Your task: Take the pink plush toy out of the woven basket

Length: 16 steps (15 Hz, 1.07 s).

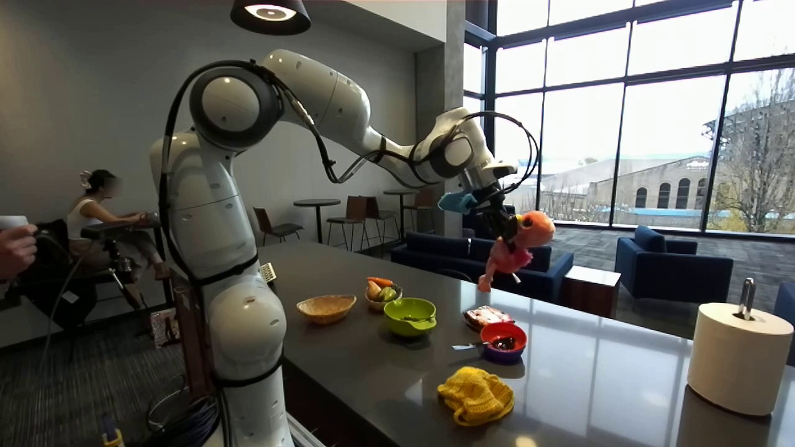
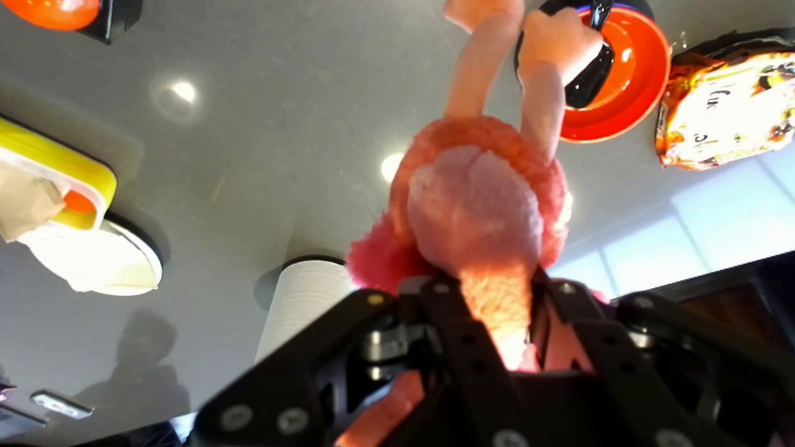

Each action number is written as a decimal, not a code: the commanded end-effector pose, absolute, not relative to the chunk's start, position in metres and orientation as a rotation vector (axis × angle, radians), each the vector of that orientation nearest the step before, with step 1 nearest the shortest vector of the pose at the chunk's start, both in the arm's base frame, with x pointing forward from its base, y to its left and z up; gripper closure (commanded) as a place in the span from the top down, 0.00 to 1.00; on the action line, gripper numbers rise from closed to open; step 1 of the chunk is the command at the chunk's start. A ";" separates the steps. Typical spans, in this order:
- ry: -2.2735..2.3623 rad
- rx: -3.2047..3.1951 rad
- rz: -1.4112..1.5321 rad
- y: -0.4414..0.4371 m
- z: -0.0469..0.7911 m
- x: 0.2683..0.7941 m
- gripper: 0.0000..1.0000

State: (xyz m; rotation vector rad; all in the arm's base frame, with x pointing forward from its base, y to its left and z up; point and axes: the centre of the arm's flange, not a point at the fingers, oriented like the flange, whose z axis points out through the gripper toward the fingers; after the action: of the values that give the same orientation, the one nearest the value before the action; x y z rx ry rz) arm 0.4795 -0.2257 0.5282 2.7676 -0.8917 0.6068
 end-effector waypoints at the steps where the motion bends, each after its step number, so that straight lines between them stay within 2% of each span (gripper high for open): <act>1: -0.933 2.832 0.540 -0.256 0.528 0.487 0.06; 16: -0.877 2.793 0.531 -0.274 0.535 0.500 0.06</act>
State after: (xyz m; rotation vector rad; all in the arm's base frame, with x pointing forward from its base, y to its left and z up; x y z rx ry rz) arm 0.4982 -0.2678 0.5259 2.8052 -0.8984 0.5323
